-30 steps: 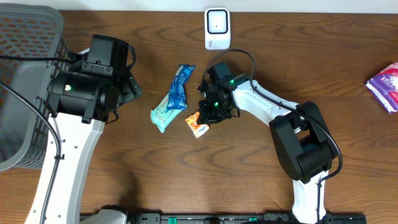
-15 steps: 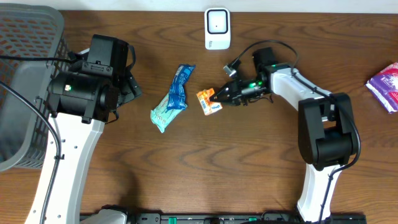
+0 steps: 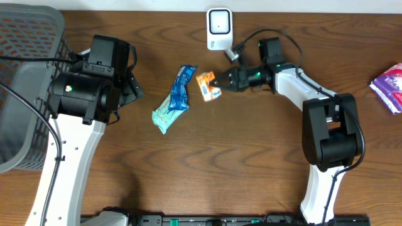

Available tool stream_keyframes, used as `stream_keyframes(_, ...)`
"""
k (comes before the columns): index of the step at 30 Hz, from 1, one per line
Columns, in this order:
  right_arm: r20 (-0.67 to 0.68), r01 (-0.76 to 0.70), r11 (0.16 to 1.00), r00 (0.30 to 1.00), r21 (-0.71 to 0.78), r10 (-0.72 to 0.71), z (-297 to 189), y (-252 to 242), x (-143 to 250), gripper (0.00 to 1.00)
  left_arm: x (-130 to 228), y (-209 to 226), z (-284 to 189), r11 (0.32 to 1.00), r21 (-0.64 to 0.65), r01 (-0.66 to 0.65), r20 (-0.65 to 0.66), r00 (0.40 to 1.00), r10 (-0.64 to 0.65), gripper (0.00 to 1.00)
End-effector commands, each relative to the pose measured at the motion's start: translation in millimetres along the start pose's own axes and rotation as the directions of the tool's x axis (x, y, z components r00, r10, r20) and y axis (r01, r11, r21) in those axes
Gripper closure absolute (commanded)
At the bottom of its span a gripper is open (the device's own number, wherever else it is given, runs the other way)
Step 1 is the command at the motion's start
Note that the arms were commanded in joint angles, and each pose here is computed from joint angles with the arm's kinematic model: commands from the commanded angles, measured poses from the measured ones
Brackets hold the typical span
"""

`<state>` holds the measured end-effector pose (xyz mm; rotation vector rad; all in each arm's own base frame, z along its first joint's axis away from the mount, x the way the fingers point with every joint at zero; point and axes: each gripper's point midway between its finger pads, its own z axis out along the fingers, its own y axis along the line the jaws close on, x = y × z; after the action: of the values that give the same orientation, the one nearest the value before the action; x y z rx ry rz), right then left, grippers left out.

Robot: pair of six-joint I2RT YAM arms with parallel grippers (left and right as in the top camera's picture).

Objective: Scan the item barcode
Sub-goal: 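Lift the Kleenex pack and hold it in front of the scanner, then carry the Kleenex pack to the far right and release it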

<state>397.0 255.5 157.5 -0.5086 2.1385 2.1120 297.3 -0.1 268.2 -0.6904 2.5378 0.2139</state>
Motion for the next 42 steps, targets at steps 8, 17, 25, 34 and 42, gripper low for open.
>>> stream_keyframes(8, 0.068, -0.064, 0.998, 0.996, -0.018, 0.065, -40.1, 18.7, -36.4, 0.99, -3.5, 3.2, -0.8, 1.0, -0.017, -0.007, 0.013, 1.0, 0.007, 0.02)
stream_keyframes(17, 0.056, -0.064, 0.998, 0.996, -0.021, 0.065, -34.3, 19.5, -34.7, 0.99, -3.5, 3.2, -0.8, 1.0, -0.017, -0.007, 0.013, 1.0, 0.007, 0.02)
stream_keyframes(25, 0.172, -0.108, 0.992, 0.981, 0.071, 0.095, -37.1, 1.4, -53.1, 0.99, -3.5, 3.2, -0.8, 1.0, -0.017, -0.007, 0.013, 1.0, 0.007, 0.02)
stream_keyframes(34, 0.403, 0.04, 0.967, 0.904, 0.253, -0.143, -64.7, 7.1, -113.8, 0.98, -3.5, 3.2, -0.8, 1.0, -0.017, -0.007, 0.013, 1.0, 0.007, 0.02)
stream_keyframes(42, 0.457, -0.127, 0.624, 0.793, 0.771, -0.403, -109.4, -23.5, -152.0, 0.99, -3.5, 3.2, -0.8, 1.0, -0.017, -0.007, 0.013, 1.0, 0.007, 0.02)
